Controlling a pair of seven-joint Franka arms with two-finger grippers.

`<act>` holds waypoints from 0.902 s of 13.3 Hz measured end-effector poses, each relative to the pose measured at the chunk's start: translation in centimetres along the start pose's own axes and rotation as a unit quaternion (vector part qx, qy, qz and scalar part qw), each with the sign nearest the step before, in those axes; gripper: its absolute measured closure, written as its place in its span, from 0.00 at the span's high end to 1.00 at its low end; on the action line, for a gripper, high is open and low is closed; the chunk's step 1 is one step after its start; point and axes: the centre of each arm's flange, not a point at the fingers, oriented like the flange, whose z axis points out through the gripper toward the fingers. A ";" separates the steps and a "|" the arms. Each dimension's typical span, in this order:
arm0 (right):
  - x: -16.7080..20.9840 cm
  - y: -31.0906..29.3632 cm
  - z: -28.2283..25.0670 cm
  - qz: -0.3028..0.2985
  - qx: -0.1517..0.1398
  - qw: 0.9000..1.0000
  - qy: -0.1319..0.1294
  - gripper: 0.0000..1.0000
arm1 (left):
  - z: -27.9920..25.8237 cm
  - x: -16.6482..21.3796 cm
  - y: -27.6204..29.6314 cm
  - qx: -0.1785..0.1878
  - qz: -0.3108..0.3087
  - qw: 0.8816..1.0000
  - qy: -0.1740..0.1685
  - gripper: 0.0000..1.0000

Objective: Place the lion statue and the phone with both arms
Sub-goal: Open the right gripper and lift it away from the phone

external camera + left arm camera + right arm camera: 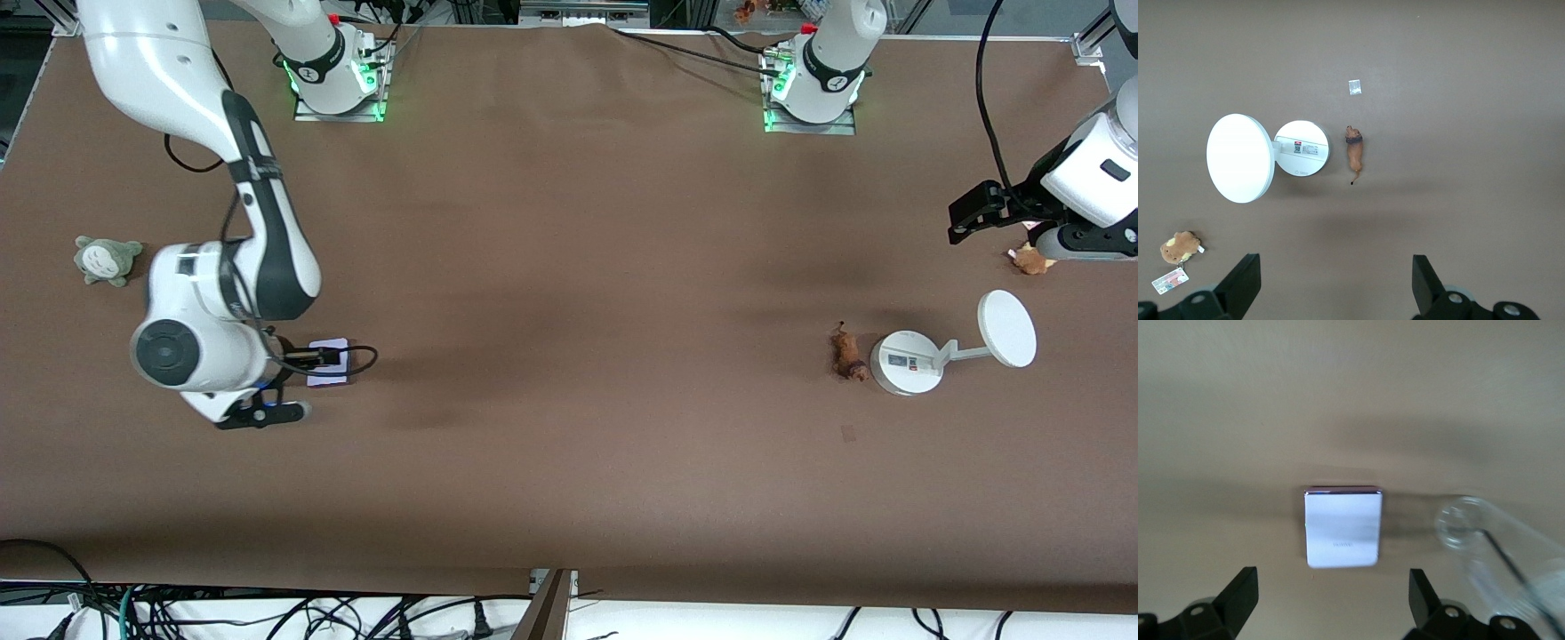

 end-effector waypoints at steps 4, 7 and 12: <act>-1.8 5.2 -10.4 -0.002 -0.011 0.999 0.043 1.00 | 0.0 0.0 0.0 0.000 0.000 1.000 0.000 1.00; -5.4 7.9 -16.1 0.008 -0.005 0.999 0.046 1.00 | 0.0 0.0 0.0 0.000 0.000 1.000 0.000 1.00; -10.3 7.5 -22.1 -0.004 0.017 0.998 0.068 1.00 | 0.0 0.0 0.0 0.000 0.000 1.000 0.000 1.00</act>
